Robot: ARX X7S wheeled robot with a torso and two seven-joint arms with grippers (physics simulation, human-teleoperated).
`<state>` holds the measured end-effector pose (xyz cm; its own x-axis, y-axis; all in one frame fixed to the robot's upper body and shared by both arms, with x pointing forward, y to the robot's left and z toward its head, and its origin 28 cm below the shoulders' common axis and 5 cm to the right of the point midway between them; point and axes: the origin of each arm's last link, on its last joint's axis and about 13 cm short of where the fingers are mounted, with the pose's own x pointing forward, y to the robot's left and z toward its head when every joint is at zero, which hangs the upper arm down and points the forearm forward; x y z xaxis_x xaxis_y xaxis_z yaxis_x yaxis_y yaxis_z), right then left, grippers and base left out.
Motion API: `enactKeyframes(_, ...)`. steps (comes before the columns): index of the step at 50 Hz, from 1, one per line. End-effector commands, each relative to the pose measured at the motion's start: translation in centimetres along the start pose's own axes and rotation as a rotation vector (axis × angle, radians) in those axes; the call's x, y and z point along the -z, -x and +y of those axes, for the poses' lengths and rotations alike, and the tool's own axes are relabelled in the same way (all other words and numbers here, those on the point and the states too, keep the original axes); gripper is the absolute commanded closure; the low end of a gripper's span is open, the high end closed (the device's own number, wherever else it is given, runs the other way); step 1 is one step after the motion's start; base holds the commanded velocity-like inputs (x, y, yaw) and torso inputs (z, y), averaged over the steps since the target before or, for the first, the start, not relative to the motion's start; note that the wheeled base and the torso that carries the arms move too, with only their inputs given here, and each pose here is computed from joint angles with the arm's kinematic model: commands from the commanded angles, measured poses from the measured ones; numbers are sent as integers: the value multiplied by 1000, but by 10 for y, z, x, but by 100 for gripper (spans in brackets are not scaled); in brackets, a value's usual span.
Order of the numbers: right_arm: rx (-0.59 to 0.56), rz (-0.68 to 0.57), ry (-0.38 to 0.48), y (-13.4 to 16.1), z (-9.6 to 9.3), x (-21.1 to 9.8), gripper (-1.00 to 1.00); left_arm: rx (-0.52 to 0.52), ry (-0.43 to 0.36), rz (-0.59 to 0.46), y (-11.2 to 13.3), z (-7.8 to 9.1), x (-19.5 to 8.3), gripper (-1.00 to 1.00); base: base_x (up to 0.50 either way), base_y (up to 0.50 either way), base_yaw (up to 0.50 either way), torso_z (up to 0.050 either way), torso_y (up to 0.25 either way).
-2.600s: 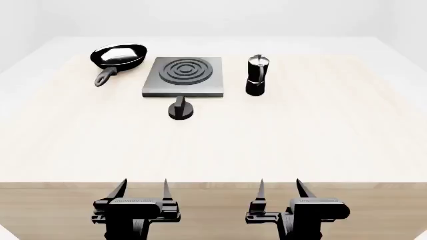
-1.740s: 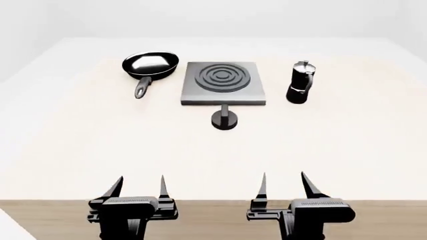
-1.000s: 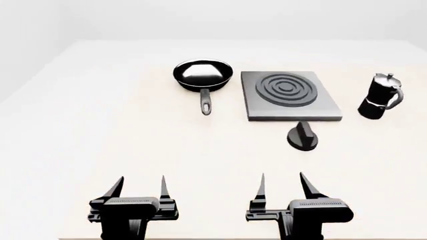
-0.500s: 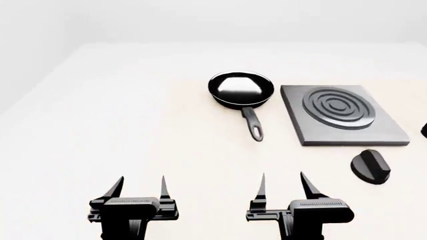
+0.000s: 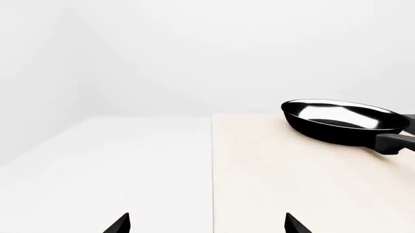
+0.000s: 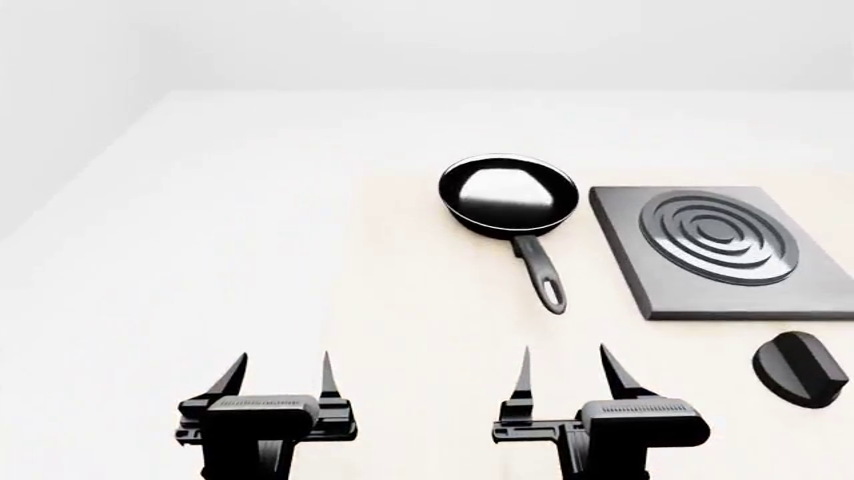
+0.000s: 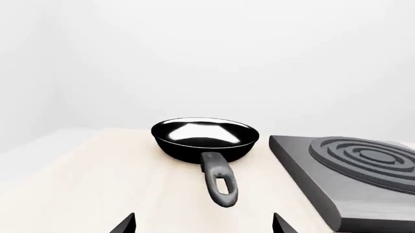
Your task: Turn on the stove and put the frying pan on it.
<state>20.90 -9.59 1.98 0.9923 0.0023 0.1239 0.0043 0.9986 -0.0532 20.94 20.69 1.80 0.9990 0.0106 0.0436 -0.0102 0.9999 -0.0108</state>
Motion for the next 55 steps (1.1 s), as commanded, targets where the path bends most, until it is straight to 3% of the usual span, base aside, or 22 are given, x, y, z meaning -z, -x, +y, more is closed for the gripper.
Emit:
enactKeyframes(1,-3,1,-9,0,0,1,-100,2,2,1,1,0,1,-100,500,-273,0,0,0)
enactKeyframes(9,-1,2,-24,1,0,1,-100,-5,32,-28,1,0,-4,-100,209,-92,0,0,0)
enactKeyframes(15,0,1,-24,1,0,0,-100,-3,5,-17,1,-1,-2,-100,0,0,0,0,-17)
enactKeyframes(20,-6,-4,-56,1,0,-1,-100,-4,5,-17,0,0,-2,-100,0,0,0,3,-163)
enactKeyframes(43,1,-7,-62,0,0,-1,-100,-1,13,-23,0,-1,-3,-100,0,0,0,6,-173)
enactKeyframes(44,-13,-22,-131,0,0,-4,-100,-3,16,-21,-1,0,-3,-100,0,0,0,0,0)
enactKeyframes(46,1,-25,-92,0,-1,-7,-100,-3,20,-23,0,0,-4,-100,0,0,0,0,0)
enactKeyframes(47,27,-30,-126,-1,-3,-12,-100,-5,19,-22,-1,0,-4,-100,0,0,0,0,0)
enactKeyframes(55,63,-5,-114,1,-14,-38,-100,-11,25,-22,0,1,-4,-100,0,0,0,0,0)
